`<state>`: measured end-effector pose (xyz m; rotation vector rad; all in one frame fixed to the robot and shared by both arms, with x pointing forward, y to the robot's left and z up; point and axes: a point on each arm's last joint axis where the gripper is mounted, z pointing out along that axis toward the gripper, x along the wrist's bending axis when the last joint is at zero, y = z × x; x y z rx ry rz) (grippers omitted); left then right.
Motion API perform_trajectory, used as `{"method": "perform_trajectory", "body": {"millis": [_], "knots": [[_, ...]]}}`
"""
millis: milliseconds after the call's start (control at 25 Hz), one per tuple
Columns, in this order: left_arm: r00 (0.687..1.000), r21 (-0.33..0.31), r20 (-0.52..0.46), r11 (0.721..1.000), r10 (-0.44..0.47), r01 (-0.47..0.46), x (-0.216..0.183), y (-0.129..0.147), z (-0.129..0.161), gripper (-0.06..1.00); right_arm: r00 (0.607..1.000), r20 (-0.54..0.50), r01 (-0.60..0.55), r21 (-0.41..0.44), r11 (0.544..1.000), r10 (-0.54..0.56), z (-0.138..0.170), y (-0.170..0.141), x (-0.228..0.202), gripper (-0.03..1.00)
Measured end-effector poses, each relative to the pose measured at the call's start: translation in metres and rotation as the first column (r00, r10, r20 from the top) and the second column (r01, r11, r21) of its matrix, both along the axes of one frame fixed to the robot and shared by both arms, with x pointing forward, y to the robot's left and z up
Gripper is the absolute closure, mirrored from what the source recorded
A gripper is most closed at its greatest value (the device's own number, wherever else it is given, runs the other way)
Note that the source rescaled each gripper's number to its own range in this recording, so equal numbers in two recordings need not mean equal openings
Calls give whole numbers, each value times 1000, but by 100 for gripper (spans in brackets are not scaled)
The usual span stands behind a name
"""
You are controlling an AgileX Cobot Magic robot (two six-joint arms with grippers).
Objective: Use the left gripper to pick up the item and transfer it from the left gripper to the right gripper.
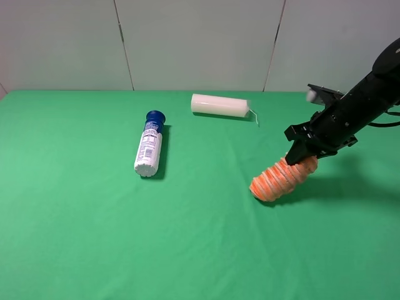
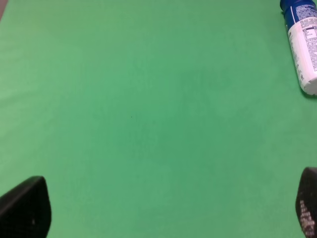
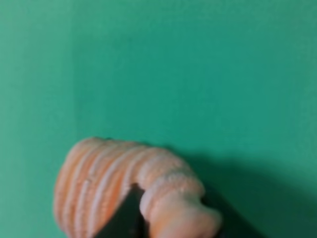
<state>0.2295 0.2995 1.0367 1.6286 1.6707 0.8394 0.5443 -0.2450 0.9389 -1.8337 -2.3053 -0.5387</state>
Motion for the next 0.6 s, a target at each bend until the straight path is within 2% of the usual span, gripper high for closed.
{"method": "perform_trajectory", "body": {"millis": [40,80,120,160,320,600], "knots": [[1000,0,0,1000,0,0,0,0,0,-6,1000,4,0,-6,1000,0,0,-1,0,49],[1000,0,0,1000,0,0,0,0,0,-6,1000,3,5,-8,1000,-5,0,-1,0,29],[1000,0,0,1000,0,0,0,0,0,-6,1000,2,15,-10,1000,-15,0,-1,1,16],[1000,0,0,1000,0,0,0,0,0,-6,1000,4,30,-12,999,-30,0,-1,1,8],[1000,0,0,1000,0,0,0,0,0,-6,999,14,46,-26,999,-46,-1,-3,3,-2],[1000,0,0,1000,0,0,0,0,0,-6,999,24,43,-38,998,-42,-1,-4,3,-3]]}}
